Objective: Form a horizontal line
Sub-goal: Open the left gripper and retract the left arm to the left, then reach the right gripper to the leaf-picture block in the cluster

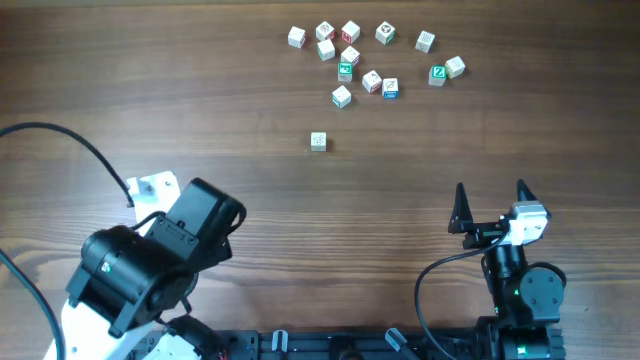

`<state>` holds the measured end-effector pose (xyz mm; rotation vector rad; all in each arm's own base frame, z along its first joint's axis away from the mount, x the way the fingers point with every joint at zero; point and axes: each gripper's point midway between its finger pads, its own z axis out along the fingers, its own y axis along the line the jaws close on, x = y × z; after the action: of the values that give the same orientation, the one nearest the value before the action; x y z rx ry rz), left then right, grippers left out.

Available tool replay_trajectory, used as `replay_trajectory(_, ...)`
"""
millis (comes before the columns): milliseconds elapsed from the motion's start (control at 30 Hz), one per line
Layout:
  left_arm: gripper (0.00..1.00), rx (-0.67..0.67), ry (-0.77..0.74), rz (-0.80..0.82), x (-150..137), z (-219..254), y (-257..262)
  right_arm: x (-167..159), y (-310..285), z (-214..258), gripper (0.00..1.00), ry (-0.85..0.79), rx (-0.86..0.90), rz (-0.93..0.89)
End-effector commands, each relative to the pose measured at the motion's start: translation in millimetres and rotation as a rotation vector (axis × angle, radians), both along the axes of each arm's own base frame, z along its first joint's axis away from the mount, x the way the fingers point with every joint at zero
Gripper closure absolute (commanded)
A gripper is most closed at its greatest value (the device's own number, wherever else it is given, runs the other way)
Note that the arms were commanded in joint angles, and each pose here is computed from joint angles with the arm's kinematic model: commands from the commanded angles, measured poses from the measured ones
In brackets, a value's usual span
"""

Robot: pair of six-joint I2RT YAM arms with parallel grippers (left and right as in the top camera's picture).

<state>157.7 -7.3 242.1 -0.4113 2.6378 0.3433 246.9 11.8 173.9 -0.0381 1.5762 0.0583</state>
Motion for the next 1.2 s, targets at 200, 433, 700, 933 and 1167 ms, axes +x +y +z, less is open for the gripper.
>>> replay_trajectory(200,0.00,0.017,-0.027,0.023,2.8,1.2,4.6,-0.4,1.2,1.5,0.00,-0.008,-0.013,0.007)
replay_trajectory(433,0.00,0.019,-0.029,0.023,3.2,1.5,4.9,-4.4,27.9,5.3,0.00,0.052,0.520,0.163)
replay_trajectory(700,0.00,0.019,-0.029,0.023,3.2,1.5,4.9,-10.3,51.5,39.8,0.00,0.113,0.522,0.297)
replay_trajectory(933,0.00,0.019,-0.029,0.023,3.2,1.5,4.9,49.5,52.6,57.6,0.00,0.505,0.317,0.240)
replay_trajectory(1167,0.00,0.019,-0.029,0.023,3.2,1.5,4.9,100.3,77.4,65.1,0.00,0.848,0.398,0.335)
